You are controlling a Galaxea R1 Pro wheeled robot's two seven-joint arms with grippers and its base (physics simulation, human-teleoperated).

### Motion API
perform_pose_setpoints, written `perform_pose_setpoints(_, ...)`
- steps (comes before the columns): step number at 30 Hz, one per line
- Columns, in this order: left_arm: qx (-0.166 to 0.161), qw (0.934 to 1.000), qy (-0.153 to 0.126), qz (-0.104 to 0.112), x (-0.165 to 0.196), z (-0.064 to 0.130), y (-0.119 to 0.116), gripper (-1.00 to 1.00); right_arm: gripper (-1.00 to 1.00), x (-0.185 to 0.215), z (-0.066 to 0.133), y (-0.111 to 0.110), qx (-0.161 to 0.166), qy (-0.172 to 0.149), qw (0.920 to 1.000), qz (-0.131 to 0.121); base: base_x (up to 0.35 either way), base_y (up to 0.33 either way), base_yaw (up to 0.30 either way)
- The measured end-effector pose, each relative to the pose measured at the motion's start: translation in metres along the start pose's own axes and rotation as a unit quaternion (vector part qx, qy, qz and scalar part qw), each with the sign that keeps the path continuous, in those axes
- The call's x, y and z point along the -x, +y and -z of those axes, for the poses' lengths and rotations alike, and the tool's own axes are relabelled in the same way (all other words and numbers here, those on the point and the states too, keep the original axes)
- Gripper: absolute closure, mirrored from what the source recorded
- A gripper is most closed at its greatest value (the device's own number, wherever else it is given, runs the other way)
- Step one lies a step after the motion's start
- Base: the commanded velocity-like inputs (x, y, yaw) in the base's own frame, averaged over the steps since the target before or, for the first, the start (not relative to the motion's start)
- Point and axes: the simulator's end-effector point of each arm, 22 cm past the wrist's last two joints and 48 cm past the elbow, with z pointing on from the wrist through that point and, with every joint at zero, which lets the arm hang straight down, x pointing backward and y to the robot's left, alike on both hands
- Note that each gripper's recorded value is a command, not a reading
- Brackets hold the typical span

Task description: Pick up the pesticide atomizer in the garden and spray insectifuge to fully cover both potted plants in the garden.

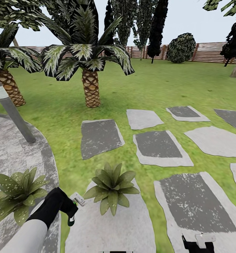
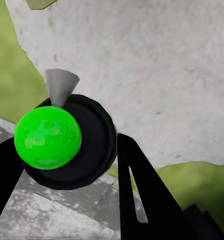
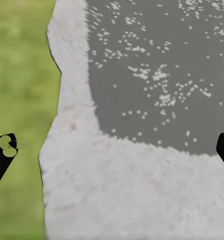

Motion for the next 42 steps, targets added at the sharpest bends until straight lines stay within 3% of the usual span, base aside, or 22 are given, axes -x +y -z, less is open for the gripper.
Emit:
perform_pose_setpoints(1, 0.000, 1.0000, 0.005, 0.001, -0.004, -0.001, 0.001, 1.00, -1.00, 0.000, 0.000, 0.000, 0.000, 0.000, 1.0000, 0.000, 0.000, 0.000, 0.000)
perform_pose_setpoints(6, -0.046, 0.9979, 0.046, 0.004, -0.039, -0.026, -0.037, 1.00, -1.00, 0.000, 0.000, 0.000, 0.000, 0.000, 1.0000, 0.000, 0.000, 0.000, 0.000)
perform_pose_setpoints(12, -0.085, 0.9956, 0.039, 0.003, -0.024, -0.015, -0.048, 1.00, -1.00, 0.000, 0.000, 0.000, 0.000, 0.000, 1.0000, 0.000, 0.000, 0.000, 0.000)
perform_pose_setpoints(16, -0.060, 0.9974, 0.040, -0.003, -0.001, 0.007, -0.015, 1.00, -1.00, 0.000, 0.000, 0.000, 0.000, 0.000, 1.0000, 0.000, 0.000, 0.000, 0.000)
perform_pose_setpoints(23, -0.034, 0.9966, 0.072, -0.021, -0.017, 0.008, -0.002, 1.00, -1.00, 0.000, 0.000, -0.001, -0.001, 0.000, 1.0000, 0.001, 0.000, 0.000, 0.000)
perform_pose_setpoints(30, -0.036, 0.9961, 0.076, -0.025, -0.016, 0.006, -0.007, 1.00, -1.00, 0.000, 0.000, -0.001, 0.000, 0.000, 1.0000, 0.000, 0.135, 0.114, 0.000)
perform_pose_setpoints(35, -0.027, 0.9960, 0.082, -0.020, -0.027, 0.007, 0.005, 1.00, -1.00, 0.000, 0.000, -0.001, 0.000, 0.000, 1.0000, 0.000, 0.050, 0.044, 0.000)
perform_pose_setpoints(40, -0.050, 0.9931, 0.104, -0.020, -0.061, -0.013, -0.027, 1.00, -1.00, 0.000, 0.000, -0.001, 0.000, 0.000, 1.0000, 0.000, 0.001, 0.001, 0.000)
perform_pose_setpoints(42, -0.035, 0.9934, 0.108, -0.018, -0.069, -0.019, -0.027, 1.00, -1.00, 0.000, 0.000, 0.000, 0.000, 0.000, 1.0000, 0.000, 0.000, 0.000, 0.000)
